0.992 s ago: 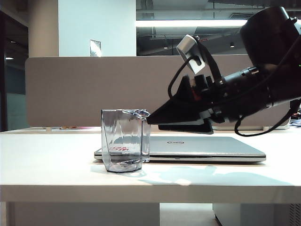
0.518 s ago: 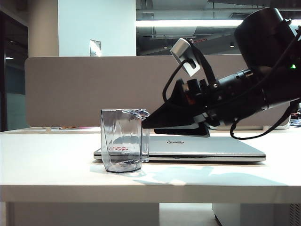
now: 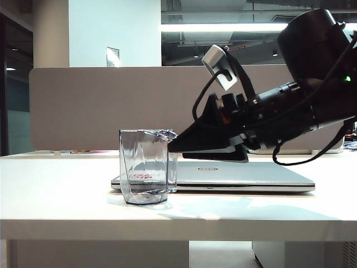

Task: Pick up the water cup and place it on the right side of the laptop.

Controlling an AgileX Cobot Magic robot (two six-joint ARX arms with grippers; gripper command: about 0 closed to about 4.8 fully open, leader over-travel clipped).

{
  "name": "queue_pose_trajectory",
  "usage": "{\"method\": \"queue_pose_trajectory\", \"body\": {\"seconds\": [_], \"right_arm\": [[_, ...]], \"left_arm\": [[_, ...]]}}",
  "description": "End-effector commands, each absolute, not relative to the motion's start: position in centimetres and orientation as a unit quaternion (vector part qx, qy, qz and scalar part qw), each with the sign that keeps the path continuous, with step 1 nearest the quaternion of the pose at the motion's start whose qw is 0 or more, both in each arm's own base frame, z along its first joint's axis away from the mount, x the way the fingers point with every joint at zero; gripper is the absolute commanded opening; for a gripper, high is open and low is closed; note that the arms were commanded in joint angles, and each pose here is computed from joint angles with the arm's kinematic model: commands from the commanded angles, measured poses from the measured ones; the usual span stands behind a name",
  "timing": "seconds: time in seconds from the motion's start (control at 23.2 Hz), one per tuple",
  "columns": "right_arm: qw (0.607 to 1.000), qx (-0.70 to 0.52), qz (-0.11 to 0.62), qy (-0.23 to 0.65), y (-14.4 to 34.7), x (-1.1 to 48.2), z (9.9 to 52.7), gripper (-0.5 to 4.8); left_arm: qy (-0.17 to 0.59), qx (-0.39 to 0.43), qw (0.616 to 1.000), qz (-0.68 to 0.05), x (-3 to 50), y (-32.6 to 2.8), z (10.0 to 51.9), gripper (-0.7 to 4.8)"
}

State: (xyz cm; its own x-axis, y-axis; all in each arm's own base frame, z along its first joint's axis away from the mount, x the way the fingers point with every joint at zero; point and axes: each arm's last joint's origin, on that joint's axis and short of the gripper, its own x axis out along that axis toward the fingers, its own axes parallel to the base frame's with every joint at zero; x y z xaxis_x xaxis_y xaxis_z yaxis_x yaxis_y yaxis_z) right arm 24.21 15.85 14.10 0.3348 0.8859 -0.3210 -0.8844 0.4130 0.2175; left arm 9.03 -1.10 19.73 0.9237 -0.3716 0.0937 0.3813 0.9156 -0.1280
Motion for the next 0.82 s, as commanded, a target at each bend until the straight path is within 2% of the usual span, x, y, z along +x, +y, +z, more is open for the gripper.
{"method": "queue_pose_trajectory", "body": {"seconds": [0.04,0.35,0.43,0.56,0.69,0.82], "right_arm": [[0.818,0.000,0.544,0.187,15.9,24.3,14.4,2.43],[0.818,0.001,0.544,0.184,16.0,24.3,14.5,2.42],[0.818,0.001,0.544,0.184,16.0,24.3,14.5,2.43],[0.819,0.001,0.543,0.185,15.9,24.3,14.5,2.42],[0.819,0.002,0.541,0.191,15.9,24.3,14.4,2.43],[0.819,0.002,0.540,0.193,15.8,24.4,14.3,2.43]], "left_arm": [[-0.020,-0.074,0.978,-0.194,9.5,-1.1,21.4,-0.06],[0.026,-0.053,0.979,-0.193,12.3,-1.2,23.9,-0.06],[0.052,-0.058,0.972,-0.221,13.4,-1.3,23.8,-0.06],[0.111,-0.076,0.942,-0.306,15.1,-2.1,22.5,-0.06],[0.154,-0.076,0.923,-0.344,15.8,-3.9,21.3,-0.06],[0.170,-0.029,0.904,-0.392,16.2,-7.3,20.2,-0.06]]}}
